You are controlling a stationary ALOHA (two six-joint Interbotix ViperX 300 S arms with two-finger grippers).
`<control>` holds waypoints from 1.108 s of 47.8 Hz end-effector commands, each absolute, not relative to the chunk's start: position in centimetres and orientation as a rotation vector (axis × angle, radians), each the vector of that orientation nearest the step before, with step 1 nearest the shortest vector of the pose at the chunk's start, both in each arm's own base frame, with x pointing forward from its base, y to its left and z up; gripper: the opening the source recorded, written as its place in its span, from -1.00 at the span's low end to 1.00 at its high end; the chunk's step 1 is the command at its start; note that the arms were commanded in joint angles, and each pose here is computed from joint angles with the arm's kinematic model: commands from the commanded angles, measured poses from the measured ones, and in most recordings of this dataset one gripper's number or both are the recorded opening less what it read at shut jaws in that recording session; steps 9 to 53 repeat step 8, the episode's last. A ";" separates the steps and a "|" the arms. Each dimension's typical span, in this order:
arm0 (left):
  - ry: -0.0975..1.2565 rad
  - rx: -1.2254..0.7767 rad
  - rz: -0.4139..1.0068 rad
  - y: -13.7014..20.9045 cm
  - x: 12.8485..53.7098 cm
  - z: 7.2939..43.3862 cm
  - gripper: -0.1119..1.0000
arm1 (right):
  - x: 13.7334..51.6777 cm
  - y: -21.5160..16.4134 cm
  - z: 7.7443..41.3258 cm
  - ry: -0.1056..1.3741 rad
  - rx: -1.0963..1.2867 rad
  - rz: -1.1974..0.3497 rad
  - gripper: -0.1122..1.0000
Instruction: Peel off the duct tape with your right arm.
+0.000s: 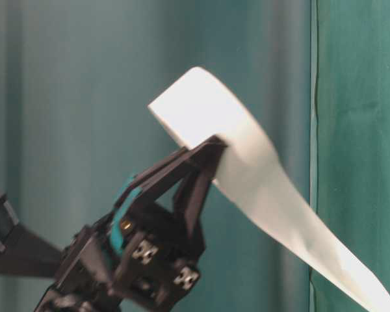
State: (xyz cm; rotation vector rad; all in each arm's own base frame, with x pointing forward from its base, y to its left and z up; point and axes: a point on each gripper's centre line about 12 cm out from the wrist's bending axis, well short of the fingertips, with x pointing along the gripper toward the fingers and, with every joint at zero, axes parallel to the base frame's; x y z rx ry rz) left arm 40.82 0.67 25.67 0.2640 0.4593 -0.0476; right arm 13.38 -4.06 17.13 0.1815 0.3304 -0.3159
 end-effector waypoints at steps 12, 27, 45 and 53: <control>0.456 0.263 -0.049 0.6 42.4 26.1 -0.44 | 13.5 -4.1 17.5 0.318 0.180 -0.315 -0.97; 0.456 0.263 -0.049 0.6 42.4 26.1 -0.44 | 13.5 -4.1 17.5 0.318 0.180 -0.315 -0.97; 0.456 0.263 -0.049 0.6 42.4 26.1 -0.44 | 13.5 -4.1 17.5 0.318 0.180 -0.315 -0.97; 0.456 0.263 -0.049 0.6 42.4 26.1 -0.44 | 13.5 -4.1 17.5 0.318 0.180 -0.315 -0.97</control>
